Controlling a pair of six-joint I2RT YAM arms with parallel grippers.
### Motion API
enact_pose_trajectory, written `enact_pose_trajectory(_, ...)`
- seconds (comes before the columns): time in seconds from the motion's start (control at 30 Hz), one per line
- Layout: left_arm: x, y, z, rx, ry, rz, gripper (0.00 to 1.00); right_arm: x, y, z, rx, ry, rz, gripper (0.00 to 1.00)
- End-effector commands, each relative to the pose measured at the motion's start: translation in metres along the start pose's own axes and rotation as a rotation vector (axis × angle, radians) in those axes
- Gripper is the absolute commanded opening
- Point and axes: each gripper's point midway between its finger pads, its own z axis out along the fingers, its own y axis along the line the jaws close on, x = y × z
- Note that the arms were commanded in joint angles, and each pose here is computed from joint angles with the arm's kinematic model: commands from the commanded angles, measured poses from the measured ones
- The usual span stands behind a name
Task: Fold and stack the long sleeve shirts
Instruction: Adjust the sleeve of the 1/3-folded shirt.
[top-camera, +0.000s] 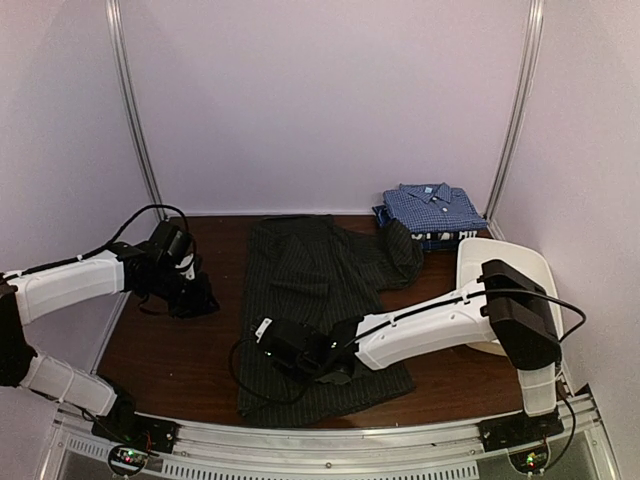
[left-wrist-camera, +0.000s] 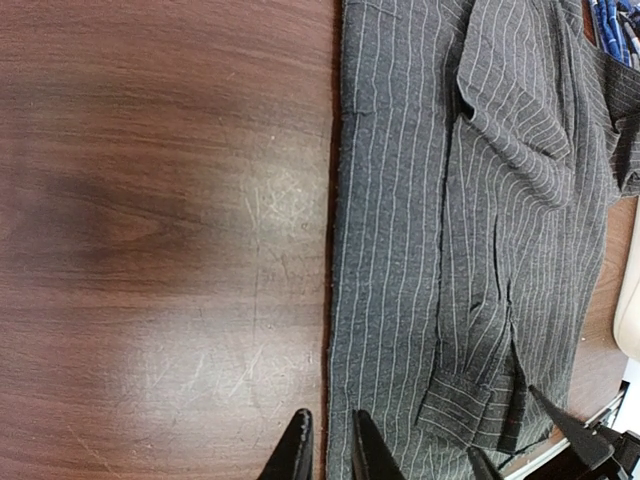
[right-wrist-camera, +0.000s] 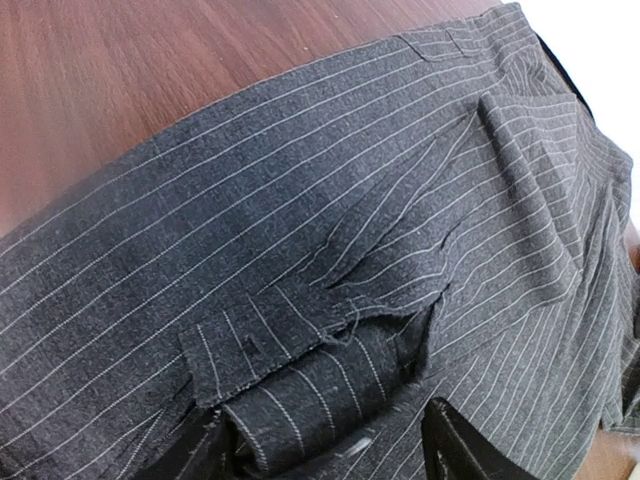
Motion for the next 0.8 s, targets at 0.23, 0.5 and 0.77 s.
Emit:
enact_pose_trajectory(0.23, -0.015, -0.005, 0.002, 0.023, -0.038, 0.026, 0.15, -0.023, 0.004, -0.01, -0.127, -0.033, 0.047, 0.0)
enact_pose_trajectory(0.5, -0.013, -0.002, 0.004, 0.03, -0.038, 0.025, 0.15, -0.045, 0.002, -0.03, -0.329, -0.071, 0.146, 0.0)
enact_pose_trajectory(0.77, -0.013, -0.003, 0.005, 0.038, -0.035, 0.024, 0.15, -0.054, 0.024, -0.039, -0.466, -0.077, 0.158, 0.0)
